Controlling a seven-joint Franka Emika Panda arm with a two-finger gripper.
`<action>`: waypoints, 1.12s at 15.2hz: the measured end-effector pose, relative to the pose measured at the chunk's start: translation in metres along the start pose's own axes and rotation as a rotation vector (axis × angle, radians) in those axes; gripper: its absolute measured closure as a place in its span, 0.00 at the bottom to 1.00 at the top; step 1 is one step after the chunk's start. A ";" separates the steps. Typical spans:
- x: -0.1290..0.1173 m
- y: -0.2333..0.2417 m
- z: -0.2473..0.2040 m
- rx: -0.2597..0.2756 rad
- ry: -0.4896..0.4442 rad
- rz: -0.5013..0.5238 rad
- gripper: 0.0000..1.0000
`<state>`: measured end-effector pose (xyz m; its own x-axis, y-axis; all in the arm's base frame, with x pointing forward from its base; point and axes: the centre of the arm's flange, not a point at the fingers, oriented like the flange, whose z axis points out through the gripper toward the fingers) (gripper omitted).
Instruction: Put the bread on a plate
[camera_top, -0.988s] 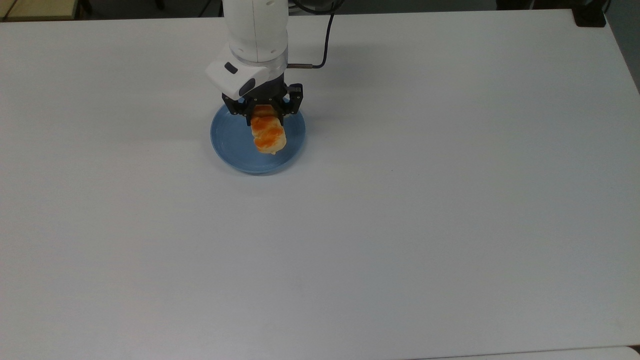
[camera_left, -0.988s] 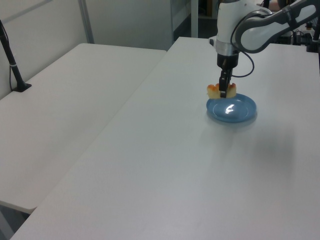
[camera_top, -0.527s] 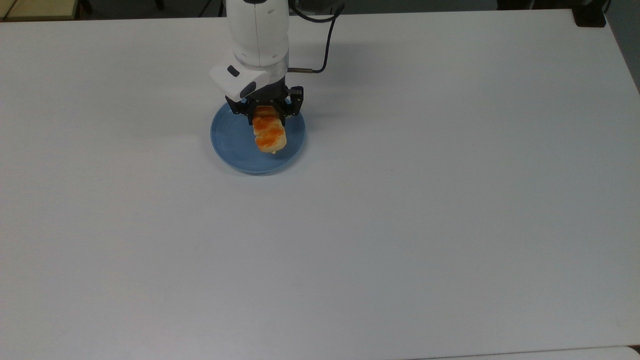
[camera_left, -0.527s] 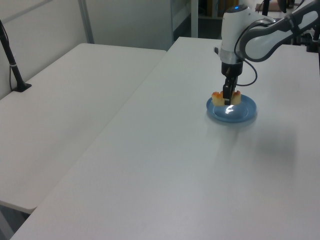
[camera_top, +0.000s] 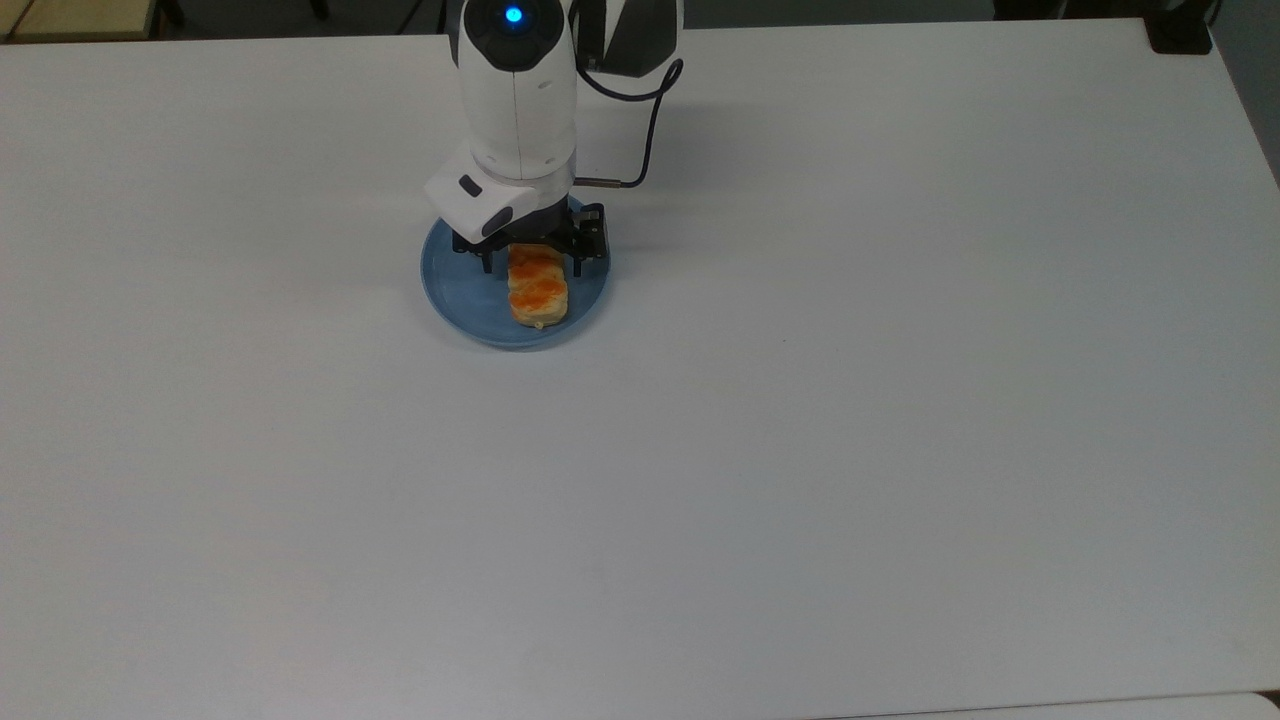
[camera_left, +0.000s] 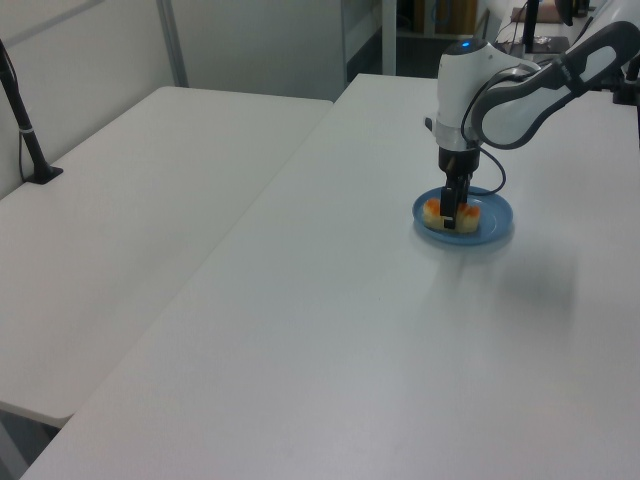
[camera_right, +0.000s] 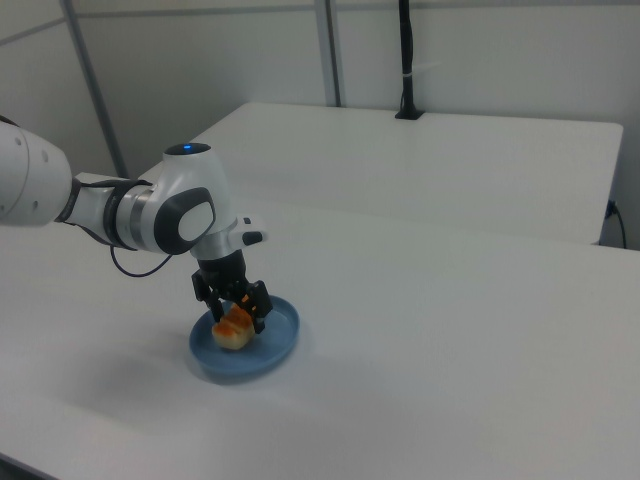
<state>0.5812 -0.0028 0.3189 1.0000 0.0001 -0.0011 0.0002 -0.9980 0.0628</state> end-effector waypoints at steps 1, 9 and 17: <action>0.000 0.002 0.000 0.000 0.000 0.004 0.00; -0.001 0.007 -0.057 0.004 -0.029 0.013 0.00; -0.014 0.031 -0.210 0.014 -0.007 0.150 0.00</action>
<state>0.5672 -0.0208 0.5300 0.9887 -0.1496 -0.0002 -0.1495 -0.9876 0.0485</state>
